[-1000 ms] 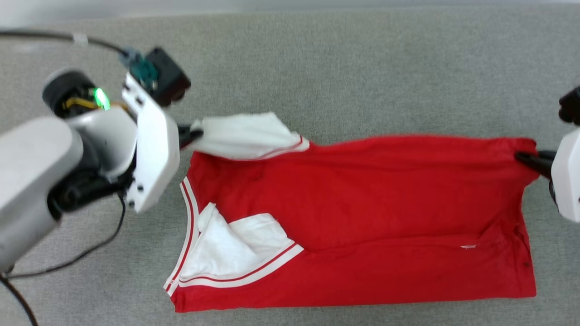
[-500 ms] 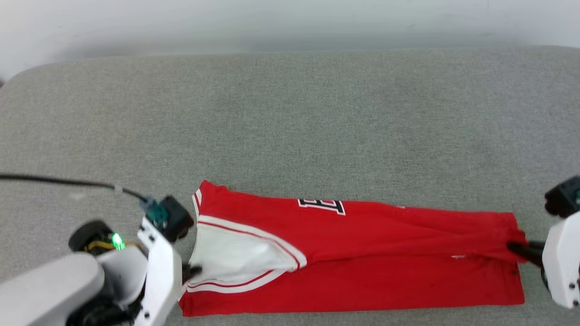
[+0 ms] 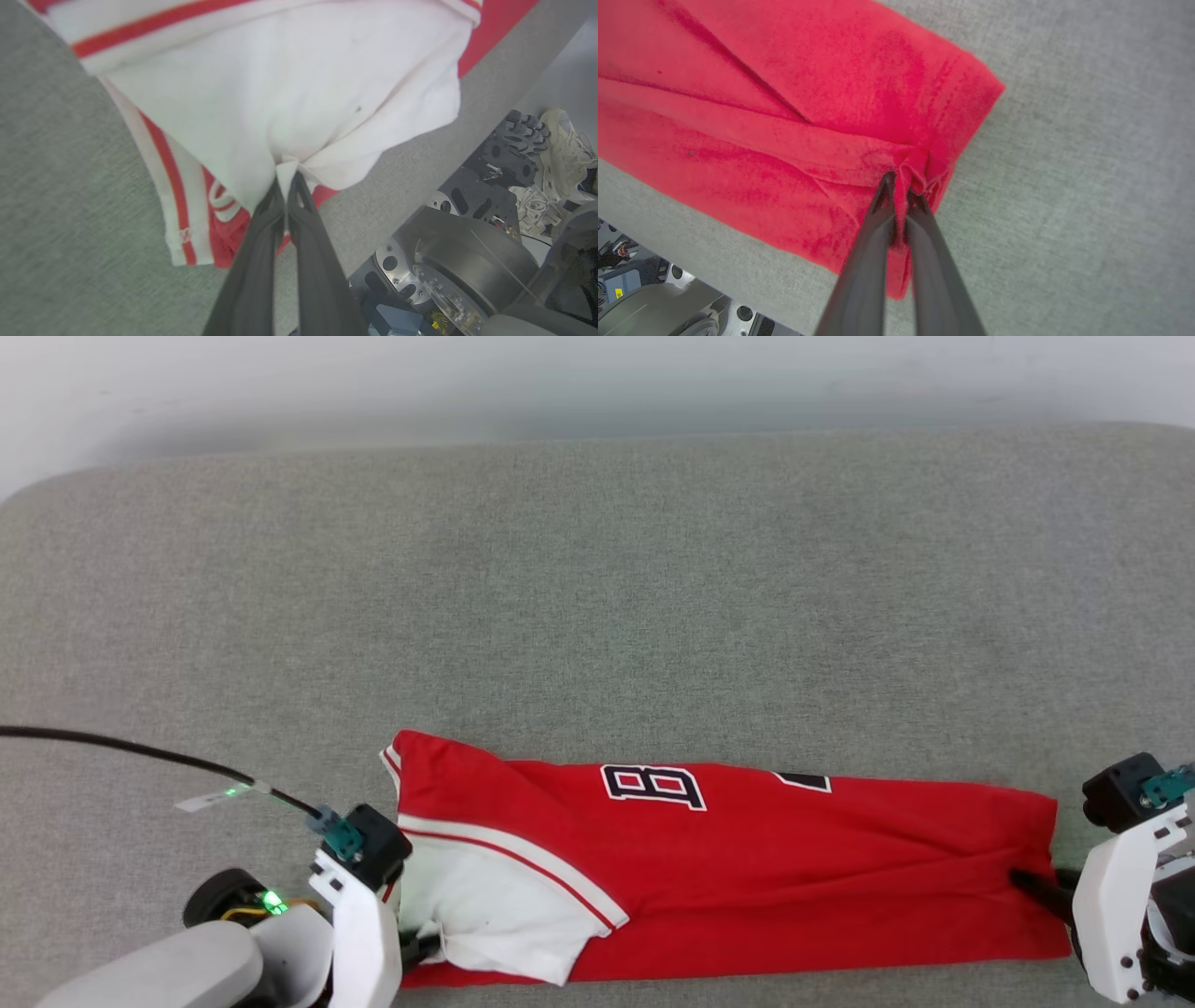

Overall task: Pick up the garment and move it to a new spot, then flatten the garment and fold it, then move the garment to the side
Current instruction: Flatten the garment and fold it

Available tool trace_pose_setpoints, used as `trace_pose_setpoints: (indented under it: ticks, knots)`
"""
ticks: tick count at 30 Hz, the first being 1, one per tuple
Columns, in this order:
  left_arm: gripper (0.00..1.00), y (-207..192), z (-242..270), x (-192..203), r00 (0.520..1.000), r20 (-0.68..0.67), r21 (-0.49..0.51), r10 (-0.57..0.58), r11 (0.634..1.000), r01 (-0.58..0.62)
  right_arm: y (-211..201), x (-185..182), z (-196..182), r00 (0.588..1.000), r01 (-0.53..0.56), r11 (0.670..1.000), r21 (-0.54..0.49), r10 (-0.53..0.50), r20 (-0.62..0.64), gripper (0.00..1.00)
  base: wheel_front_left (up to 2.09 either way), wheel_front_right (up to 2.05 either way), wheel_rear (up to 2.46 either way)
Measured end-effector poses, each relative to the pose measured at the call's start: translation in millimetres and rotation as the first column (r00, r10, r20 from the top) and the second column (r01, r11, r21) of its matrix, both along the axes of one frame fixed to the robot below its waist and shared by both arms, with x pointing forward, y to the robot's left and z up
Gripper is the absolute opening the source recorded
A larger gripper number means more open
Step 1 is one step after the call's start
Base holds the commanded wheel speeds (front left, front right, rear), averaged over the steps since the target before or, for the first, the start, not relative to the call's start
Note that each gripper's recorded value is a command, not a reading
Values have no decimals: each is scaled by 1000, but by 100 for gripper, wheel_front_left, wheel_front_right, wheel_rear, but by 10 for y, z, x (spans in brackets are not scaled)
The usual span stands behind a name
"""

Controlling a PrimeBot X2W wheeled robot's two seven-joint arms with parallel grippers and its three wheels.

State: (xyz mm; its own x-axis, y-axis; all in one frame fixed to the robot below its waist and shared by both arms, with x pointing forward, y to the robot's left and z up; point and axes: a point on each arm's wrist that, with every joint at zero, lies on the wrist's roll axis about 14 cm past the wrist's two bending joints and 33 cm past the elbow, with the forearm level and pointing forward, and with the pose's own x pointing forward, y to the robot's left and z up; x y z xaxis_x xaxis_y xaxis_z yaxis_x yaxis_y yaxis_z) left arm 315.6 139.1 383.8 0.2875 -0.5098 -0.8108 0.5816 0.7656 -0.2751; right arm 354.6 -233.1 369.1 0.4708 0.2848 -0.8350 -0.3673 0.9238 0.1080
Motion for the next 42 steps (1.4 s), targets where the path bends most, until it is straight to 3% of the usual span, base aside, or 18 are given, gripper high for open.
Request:
trace_pose_setpoints:
  ticks: [9, 15, 18, 24, 28, 31, 37, 42]
  knots:
    - [100, 73, 454, 270, 964, 252, -43, 80, 997, -71, -1, 246, 526, 968, 15, 998, 65, -31, 250, 100, 0, 0, 0]
    - [100, 251, 899, 623, 823, 523, -99, 220, 975, -198, -116, 471, 1013, 889, 68, 986, 152, -129, 440, 100, 0, 0, 0]
    - [100, 303, 1015, 723, 743, 606, -143, 284, 958, -250, -251, 517, 1089, 862, 121, 976, 179, -193, 469, 100, 0, 0, 0]
    - [100, 548, 1187, 911, 557, 730, -201, 395, 904, -378, -421, 469, 929, 857, 250, 931, 266, -340, 388, 100, 0, 0, 0]
    - [100, 672, 1310, 977, 447, 789, -214, 422, 870, -444, -508, 343, 681, 871, 325, 907, 268, -397, 290, 100, 0, 0, 0]
    - [100, 658, 1535, 1028, 331, 812, -297, 480, 830, -473, -482, 257, 486, 873, 377, 879, 291, -442, 206, 100, 0, 0, 0]
    - [100, 760, 1575, 881, 194, 828, -357, 527, 761, -542, -288, 191, 234, 868, 427, 834, 349, -486, 100, 100, 0, 0, 0]
    - [100, 859, 1542, 743, 105, 839, -375, 533, 709, -597, -103, 122, 81, 881, 433, 823, 367, -473, 21, 100, 0, 0, 0]
